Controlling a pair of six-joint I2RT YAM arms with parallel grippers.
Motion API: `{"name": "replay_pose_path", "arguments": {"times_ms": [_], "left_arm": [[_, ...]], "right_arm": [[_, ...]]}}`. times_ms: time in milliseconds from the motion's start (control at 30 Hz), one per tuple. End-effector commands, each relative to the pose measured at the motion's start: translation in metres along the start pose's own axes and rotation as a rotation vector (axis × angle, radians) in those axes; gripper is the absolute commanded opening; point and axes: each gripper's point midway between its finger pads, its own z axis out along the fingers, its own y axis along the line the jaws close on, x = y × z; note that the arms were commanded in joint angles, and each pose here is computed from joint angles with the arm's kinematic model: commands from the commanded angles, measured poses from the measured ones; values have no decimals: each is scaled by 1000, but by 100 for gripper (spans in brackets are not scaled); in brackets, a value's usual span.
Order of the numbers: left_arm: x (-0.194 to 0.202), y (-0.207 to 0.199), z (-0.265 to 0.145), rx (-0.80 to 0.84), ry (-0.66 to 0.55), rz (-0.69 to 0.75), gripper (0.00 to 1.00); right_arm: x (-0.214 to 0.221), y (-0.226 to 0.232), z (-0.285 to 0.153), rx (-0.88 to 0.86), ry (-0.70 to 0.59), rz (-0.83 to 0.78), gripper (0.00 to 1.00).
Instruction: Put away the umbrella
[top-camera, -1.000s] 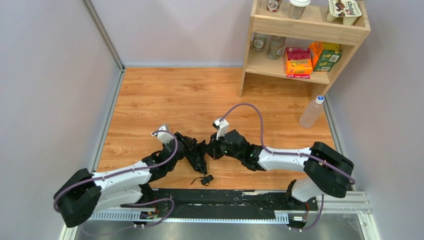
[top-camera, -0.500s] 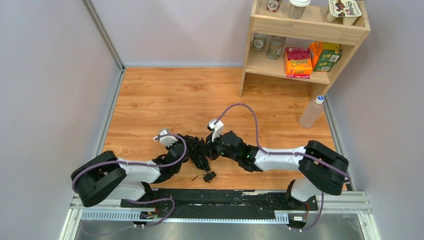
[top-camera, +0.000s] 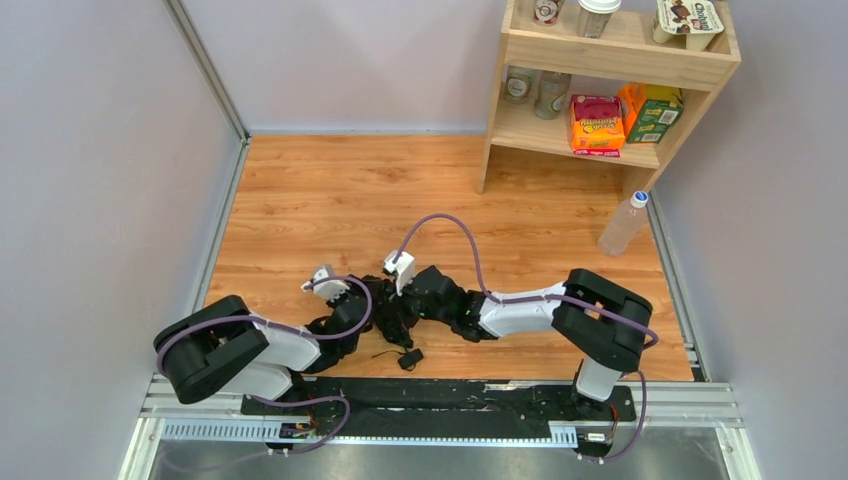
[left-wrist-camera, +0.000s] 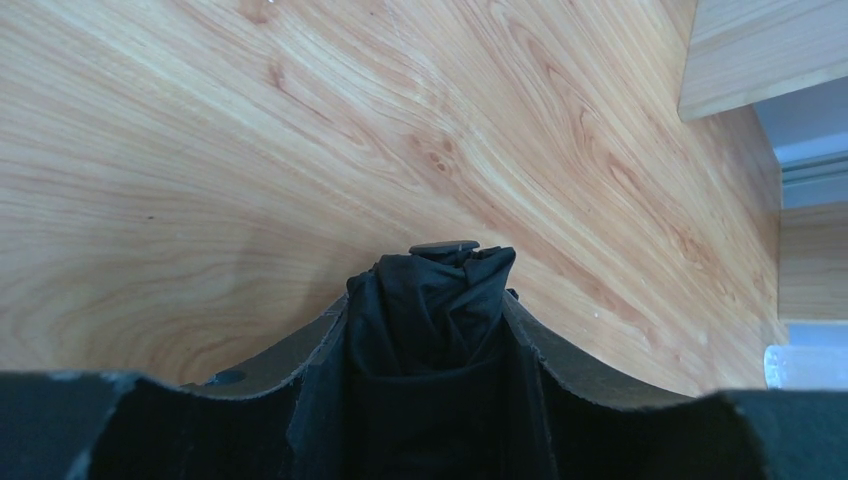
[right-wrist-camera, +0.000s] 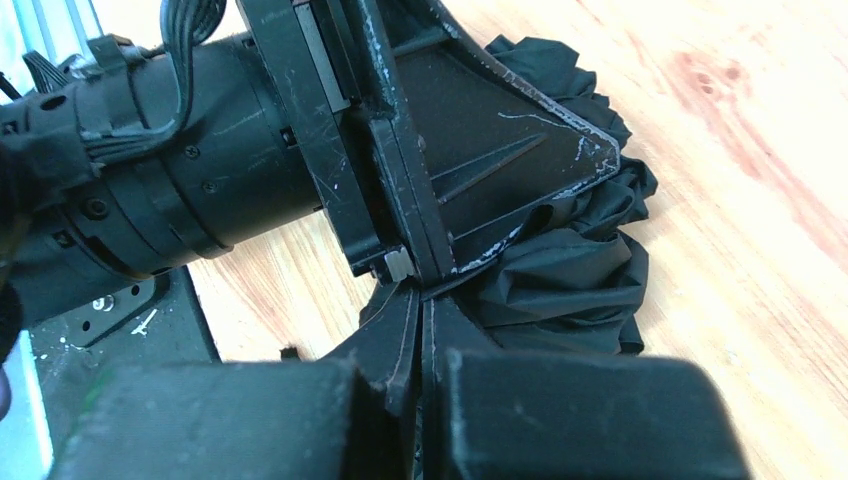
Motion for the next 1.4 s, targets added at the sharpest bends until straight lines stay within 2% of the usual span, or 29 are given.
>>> {"name": "replay_pose_path", "arguments": {"times_ms": [0, 167, 267, 400, 467, 633, 700, 767, 800, 933, 1067, 1200, 1300, 1367], "left_arm": [[23, 31, -15, -42, 122, 64, 0], [28, 28, -22, 1, 164, 16, 0], [32, 31, -29, 37, 196, 13, 0], [38, 38, -36, 54, 239, 20, 0], [35, 21, -39, 138, 236, 18, 0], [46, -2, -54, 244, 338, -10, 0], [45, -17, -62, 307, 367, -36, 0], [43, -25, -67, 327, 383, -84, 0], [39, -34, -71, 358, 385, -114, 0], [36, -44, -80, 375, 420, -197, 0], [33, -51, -85, 388, 437, -260, 0], [30, -55, -86, 379, 446, -330, 0], [26, -61, -89, 395, 450, -377, 0], [22, -67, -91, 415, 446, -397, 0]], "right_arm": [[-17, 22, 20, -43, -69, -84, 0], [-3, 6, 27, 15, -36, -38, 0], [8, -5, 26, 48, 38, -28, 0], [23, -7, 22, -28, 110, 8, 8], [29, -13, 19, -37, 131, 34, 8], [33, -13, 22, -80, 170, 68, 10], [35, -19, 22, -53, 174, 76, 15], [36, -25, 25, -16, 189, 86, 25], [38, -27, 27, -1, 197, 96, 27], [36, -43, 29, 105, 161, 151, 32], [36, -36, 36, 73, 154, 204, 36], [25, -22, 29, -1, 54, 288, 41], [20, -6, 28, -88, 33, 338, 47], [25, -8, 27, -80, 38, 349, 48]]}}
